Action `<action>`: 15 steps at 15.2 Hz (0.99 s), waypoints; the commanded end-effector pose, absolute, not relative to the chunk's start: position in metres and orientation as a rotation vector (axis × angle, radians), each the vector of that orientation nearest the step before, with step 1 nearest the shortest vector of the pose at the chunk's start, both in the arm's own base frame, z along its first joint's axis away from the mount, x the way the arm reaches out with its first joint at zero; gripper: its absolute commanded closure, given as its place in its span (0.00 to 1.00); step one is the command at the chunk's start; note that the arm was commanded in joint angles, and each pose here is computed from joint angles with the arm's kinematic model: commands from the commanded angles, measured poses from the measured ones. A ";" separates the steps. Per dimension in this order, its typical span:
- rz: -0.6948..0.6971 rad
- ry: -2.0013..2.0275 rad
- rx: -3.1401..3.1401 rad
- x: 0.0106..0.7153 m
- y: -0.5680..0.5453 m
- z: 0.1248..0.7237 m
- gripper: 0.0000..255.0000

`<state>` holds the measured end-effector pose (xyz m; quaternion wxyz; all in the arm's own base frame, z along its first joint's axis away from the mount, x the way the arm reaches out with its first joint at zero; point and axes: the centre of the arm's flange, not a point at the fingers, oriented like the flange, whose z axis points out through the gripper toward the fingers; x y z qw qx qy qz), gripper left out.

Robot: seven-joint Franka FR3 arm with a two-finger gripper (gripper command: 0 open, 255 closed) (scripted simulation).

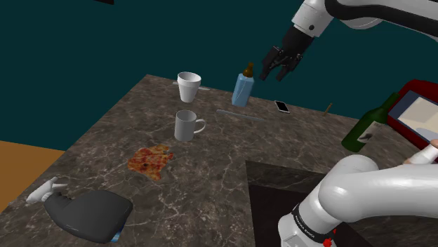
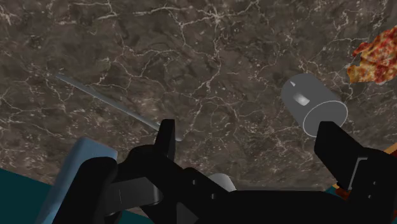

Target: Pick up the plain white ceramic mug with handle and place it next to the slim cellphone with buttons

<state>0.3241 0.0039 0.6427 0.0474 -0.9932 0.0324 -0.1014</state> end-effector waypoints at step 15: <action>-0.214 -0.058 -3.091 0.439 0.111 0.530 0.00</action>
